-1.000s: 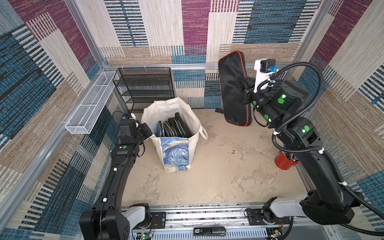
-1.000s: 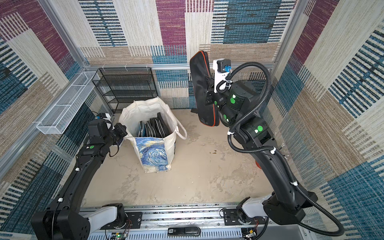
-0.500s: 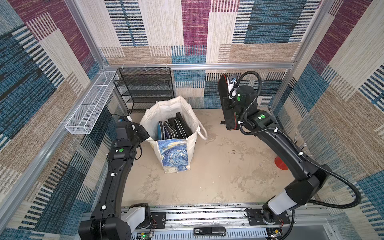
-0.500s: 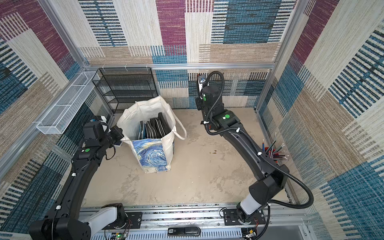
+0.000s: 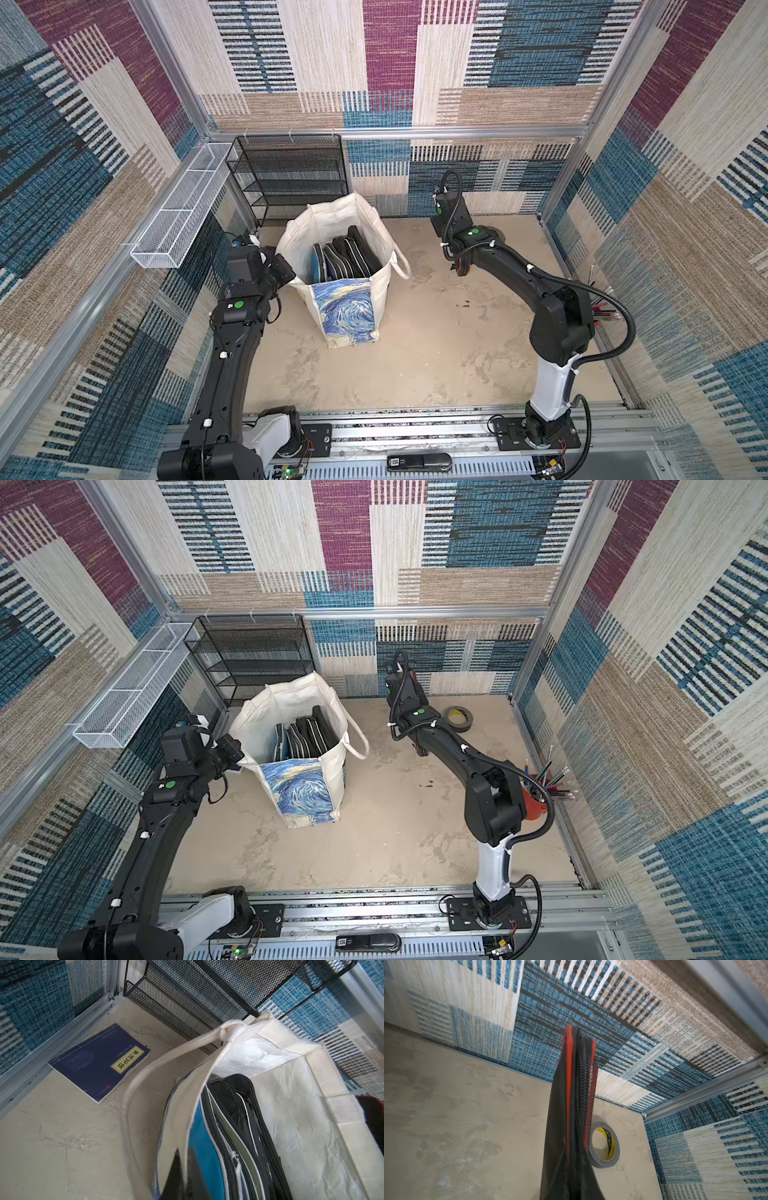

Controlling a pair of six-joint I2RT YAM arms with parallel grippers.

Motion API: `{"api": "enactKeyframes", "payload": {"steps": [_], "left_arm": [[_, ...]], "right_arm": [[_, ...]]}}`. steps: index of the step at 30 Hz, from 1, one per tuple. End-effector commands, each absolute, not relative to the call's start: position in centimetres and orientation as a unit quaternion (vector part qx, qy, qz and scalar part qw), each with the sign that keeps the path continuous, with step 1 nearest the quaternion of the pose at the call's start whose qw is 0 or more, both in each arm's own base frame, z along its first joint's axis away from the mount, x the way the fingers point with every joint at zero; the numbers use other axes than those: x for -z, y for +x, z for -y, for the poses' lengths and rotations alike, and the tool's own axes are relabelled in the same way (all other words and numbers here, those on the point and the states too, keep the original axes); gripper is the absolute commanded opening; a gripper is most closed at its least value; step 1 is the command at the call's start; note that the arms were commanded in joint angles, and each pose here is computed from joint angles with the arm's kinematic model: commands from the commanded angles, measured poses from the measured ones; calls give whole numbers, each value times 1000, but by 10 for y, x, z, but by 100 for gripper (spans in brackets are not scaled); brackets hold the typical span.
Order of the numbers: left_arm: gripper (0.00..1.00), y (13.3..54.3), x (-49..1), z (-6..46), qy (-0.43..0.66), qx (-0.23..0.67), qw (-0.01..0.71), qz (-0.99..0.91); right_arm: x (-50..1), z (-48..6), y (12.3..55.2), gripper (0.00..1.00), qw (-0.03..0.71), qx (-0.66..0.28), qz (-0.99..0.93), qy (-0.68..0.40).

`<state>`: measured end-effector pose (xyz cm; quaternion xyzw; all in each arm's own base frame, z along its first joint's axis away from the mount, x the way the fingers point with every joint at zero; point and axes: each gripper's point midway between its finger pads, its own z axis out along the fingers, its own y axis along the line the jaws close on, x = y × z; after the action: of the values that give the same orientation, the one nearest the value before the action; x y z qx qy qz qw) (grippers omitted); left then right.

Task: Remove the ping pong set from the canvas bag
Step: Place the ping pong set at the center of the board.

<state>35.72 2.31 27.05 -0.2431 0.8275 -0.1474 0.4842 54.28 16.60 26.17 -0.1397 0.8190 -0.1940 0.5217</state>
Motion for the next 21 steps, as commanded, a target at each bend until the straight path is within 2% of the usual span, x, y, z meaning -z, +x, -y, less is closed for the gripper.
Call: {"api": "enactKeyframes", "payload": {"steps": [1, 5, 11, 21], "left_arm": [[0, 361, -281, -28, -232, 135, 506, -820], [0, 362, -281, -28, -233, 138, 505, -820], [0, 363, -282, -30, -234, 133, 503, -821], [0, 363, -283, -34, -237, 125, 505, -821]], "right_arm": [[-271, -158, 561, 0, 554, 209, -799, -109], [-233, -159, 577, 0, 528, 204, -816, -116], [-183, -180, 588, 0, 500, 134, -847, -126], [-139, -220, 591, 0, 461, 13, -878, -128]]}}
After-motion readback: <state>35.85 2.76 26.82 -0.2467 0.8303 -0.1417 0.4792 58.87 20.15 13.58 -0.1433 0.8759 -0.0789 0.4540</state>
